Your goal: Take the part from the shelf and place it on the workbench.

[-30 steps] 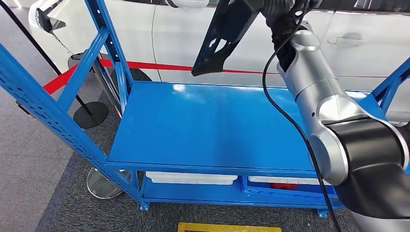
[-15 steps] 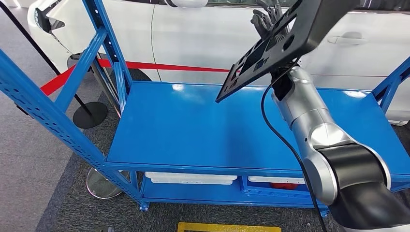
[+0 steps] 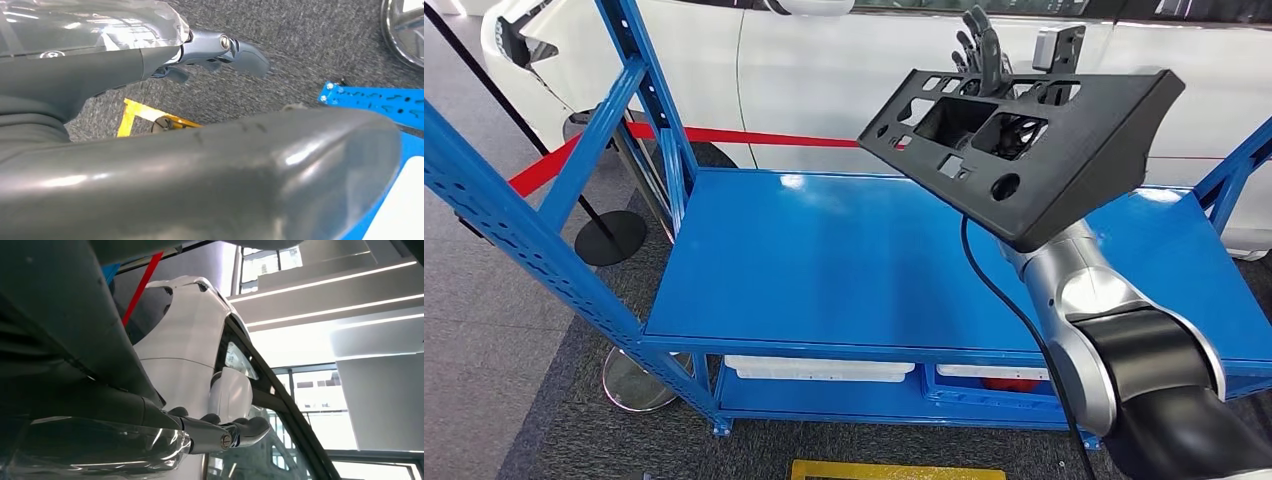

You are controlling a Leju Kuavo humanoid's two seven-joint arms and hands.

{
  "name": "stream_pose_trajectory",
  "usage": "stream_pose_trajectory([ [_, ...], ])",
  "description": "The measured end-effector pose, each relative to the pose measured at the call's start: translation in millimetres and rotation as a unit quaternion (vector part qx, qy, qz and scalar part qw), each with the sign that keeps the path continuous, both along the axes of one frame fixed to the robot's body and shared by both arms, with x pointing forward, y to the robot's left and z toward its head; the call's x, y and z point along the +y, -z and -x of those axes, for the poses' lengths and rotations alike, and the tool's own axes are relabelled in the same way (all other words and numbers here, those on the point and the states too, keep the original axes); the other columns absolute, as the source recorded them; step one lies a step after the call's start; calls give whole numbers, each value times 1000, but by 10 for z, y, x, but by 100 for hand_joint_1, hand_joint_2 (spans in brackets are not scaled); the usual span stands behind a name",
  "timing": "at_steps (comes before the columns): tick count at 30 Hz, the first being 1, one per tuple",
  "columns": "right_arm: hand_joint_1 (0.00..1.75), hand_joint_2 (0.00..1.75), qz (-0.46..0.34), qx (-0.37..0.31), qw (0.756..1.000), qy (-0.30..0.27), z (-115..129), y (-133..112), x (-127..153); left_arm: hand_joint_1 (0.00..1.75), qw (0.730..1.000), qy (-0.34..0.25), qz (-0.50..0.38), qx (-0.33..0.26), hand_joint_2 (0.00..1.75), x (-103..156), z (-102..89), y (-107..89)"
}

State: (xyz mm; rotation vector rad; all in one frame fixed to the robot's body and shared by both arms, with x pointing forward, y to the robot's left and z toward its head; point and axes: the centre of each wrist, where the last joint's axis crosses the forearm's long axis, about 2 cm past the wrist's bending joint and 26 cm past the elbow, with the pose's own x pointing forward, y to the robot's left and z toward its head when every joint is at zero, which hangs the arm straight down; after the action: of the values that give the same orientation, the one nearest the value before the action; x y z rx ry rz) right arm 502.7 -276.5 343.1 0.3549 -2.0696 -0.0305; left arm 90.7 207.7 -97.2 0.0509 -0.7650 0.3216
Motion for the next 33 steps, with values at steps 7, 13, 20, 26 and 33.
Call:
stream_pose_trajectory([
  [7,0,0,8,7,1000,2,4,27,-2,0,1000,-14,6,7,0,-4,36,7],
  [13,0,0,10,12,1000,3,12,80,-7,0,1000,-16,6,3,0,-4,21,4],
  [20,0,0,14,17,1000,5,20,127,-57,0,1000,-13,15,-11,0,-7,-15,-4],
  [26,0,0,15,22,1000,4,20,129,-126,0,1000,-5,0,-19,0,-4,-45,-10],
  [33,0,0,17,23,1000,7,19,137,-196,0,999,10,-25,-36,175,4,-86,-19],
])
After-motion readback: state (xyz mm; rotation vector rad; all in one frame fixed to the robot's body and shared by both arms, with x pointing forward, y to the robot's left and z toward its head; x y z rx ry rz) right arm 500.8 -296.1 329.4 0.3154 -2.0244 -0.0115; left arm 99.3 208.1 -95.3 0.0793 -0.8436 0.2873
